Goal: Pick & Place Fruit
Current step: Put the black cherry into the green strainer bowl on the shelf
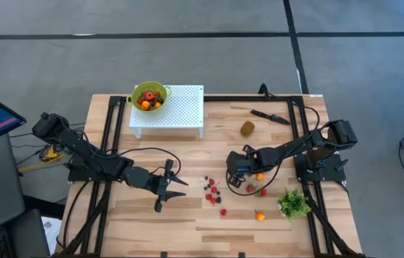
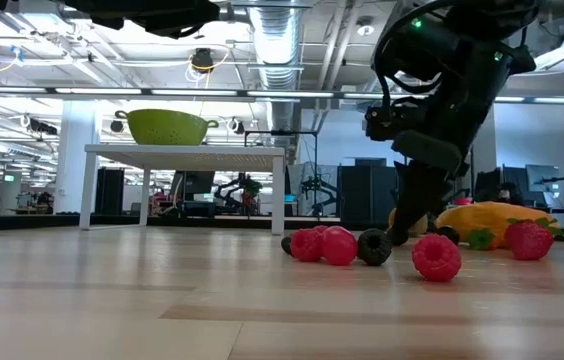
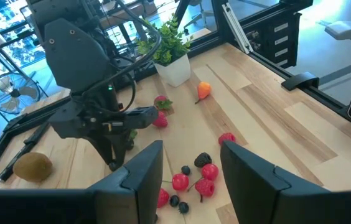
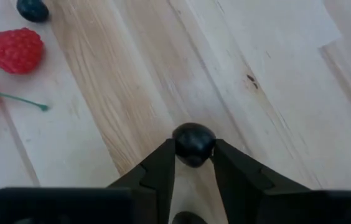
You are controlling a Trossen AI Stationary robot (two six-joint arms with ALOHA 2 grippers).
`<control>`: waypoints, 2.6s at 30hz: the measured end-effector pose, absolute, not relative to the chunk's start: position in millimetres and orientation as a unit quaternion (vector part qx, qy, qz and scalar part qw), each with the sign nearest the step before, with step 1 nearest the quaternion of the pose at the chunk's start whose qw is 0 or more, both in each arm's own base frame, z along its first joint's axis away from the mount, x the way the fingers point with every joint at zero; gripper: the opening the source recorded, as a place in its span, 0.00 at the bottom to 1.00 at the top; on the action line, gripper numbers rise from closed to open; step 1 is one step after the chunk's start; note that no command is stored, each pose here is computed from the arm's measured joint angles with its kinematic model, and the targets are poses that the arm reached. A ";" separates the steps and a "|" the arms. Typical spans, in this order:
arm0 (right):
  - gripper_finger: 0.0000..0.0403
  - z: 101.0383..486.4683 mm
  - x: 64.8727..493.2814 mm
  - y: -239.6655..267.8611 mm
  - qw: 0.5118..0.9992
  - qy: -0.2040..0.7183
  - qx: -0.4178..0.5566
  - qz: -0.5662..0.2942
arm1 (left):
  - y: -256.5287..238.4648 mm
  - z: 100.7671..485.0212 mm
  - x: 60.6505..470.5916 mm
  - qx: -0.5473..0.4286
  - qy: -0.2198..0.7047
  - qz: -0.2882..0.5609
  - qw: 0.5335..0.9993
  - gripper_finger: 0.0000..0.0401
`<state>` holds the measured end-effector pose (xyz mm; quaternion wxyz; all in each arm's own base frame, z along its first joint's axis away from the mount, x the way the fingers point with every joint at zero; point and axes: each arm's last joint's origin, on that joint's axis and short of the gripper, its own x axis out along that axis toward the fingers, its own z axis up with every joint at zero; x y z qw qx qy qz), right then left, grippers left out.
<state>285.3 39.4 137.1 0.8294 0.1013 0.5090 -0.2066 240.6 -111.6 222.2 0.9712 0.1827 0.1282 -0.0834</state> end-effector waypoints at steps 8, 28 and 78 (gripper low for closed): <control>0.30 136.3 285.8 39.3 0.830 0.508 0.103 -0.209 | -111.5 222.2 240.6 0.183 0.128 -0.083 0.971 0.38; 0.25 124.2 291.5 41.6 0.831 0.513 0.097 -0.190 | -111.5 222.2 240.6 0.182 0.128 -0.083 0.971 0.38; 0.26 220.1 343.0 77.3 0.973 0.150 0.167 0.048 | -106.9 211.5 261.1 0.539 0.114 0.028 0.834 0.41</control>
